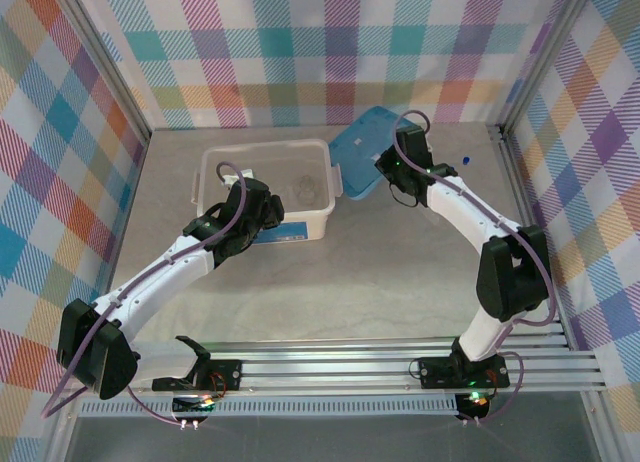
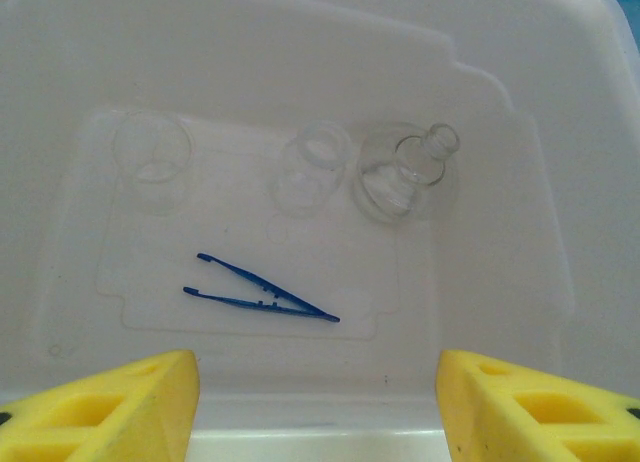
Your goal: Organize the chemistry lab equipment
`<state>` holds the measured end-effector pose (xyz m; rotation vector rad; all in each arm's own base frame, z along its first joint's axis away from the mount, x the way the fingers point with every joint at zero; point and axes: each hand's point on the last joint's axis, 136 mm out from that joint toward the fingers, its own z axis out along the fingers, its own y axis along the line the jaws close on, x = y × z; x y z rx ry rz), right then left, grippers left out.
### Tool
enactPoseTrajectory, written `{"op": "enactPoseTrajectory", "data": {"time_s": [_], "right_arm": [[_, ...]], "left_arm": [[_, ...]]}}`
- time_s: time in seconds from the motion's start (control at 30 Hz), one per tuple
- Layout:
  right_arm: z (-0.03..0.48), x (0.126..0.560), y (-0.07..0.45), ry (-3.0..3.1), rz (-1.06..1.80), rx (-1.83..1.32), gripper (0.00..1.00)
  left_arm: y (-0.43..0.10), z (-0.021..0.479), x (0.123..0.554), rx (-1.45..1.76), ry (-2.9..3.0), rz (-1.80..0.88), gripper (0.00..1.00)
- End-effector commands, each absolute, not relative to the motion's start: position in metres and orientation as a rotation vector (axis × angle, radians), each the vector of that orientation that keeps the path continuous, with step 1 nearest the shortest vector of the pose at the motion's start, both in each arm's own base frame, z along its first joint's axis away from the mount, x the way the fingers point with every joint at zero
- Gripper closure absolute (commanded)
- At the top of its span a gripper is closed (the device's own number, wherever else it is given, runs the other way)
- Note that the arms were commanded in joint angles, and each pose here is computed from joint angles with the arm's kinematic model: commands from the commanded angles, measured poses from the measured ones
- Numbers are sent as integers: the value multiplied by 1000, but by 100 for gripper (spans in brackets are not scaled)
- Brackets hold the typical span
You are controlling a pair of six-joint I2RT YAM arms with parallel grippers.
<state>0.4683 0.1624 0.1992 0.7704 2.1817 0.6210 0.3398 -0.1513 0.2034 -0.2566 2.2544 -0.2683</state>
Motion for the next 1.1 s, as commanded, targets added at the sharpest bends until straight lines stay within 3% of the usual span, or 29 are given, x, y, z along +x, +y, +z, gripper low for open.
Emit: {"op": "enactPoseTrajectory", "data": {"time_s": [0.0,0.3,0.63,1.07], "right_arm": [[233,464,153,2134,545,697,100],[270,451,123,2040,390,638,100],[319,435,125,1934,356,484,100],[365,392,117,1830,340,406,100]], "left_arm": [[-167,194,332,-188,2325,-307,36],[-185,189,335,-133,2355,-331,36],[-199,181,338,-103,2376,-337,36],[-231,202,380,-32,2333,-339,36]]}}
